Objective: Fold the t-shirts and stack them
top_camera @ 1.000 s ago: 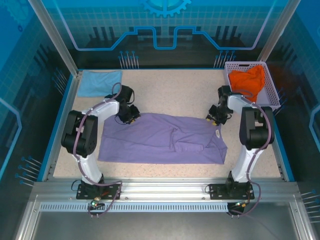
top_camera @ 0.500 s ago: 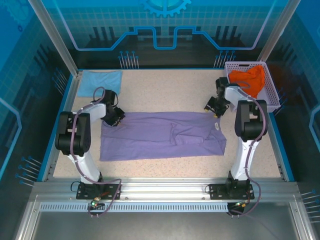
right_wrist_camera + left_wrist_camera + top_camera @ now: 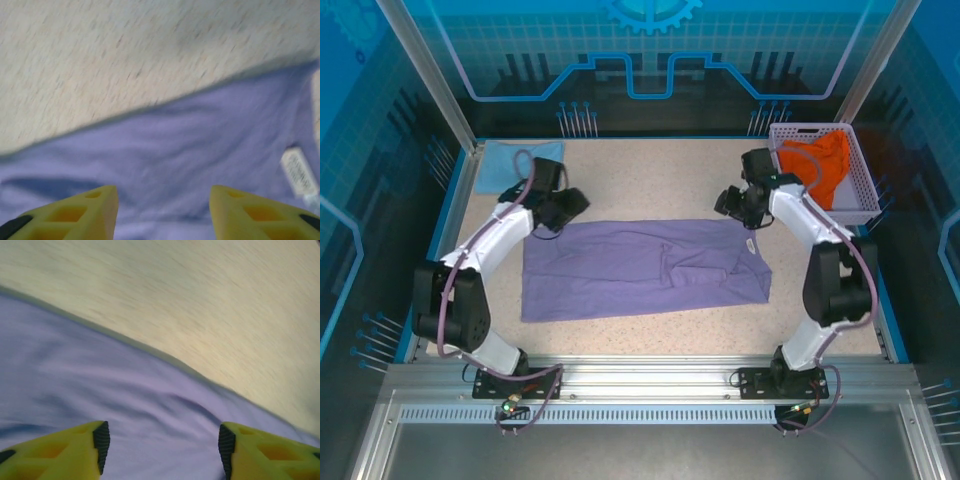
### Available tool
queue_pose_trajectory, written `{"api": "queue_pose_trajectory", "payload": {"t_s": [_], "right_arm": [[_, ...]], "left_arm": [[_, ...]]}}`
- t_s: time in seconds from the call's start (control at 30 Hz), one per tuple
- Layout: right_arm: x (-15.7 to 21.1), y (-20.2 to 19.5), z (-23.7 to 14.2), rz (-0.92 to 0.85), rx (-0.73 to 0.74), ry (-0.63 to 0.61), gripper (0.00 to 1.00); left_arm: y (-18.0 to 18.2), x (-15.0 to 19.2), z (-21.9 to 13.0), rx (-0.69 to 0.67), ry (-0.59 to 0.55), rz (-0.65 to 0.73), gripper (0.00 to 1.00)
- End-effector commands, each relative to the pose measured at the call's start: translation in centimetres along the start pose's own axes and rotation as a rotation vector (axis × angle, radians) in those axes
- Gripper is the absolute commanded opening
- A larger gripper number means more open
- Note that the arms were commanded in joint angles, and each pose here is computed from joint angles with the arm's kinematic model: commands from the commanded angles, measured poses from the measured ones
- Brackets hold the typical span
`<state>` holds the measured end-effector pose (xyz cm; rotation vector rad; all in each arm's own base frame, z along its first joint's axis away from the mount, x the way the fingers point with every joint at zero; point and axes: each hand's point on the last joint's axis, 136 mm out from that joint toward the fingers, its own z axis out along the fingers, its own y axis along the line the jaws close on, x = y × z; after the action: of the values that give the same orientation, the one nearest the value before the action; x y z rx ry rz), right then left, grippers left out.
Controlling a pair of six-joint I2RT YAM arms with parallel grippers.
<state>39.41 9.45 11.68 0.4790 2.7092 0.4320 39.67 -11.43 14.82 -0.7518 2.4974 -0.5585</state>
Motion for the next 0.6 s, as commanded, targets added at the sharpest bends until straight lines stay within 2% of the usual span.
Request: {"api": "queue_pose_trajectory", "payload": {"t_s": [0.0,0.1,0.23,0.37,0.57], "right_arm": [[5.7,0.7,2.2,-0.051,-0.077,0.162,0.48],[8.7,0.5,2.1,-0.091,-0.058,0.204,0.45],[10.8,-1.4,1.7,-0.078,-0.011,0.196,0.51],[11.3,-3.3,1.6,-0.089,0.057,0.176,0.55],[10.5,-2.9,2.4,-0.11,0.057,0.171,0.53]], "left_arm": [[-5.2,8.2,1.3,0.131,0.236,0.165,0.56],[-8.7,14.7,2.4,0.213,0.371,0.192,0.56],[-10.1,20.2,3.7,0.201,0.431,0.153,0.54],[-9.9,22.7,5.3,0.149,0.436,0.114,0.57],[-8.7,23.8,7.2,0.063,0.424,0.15,0.56]]}}
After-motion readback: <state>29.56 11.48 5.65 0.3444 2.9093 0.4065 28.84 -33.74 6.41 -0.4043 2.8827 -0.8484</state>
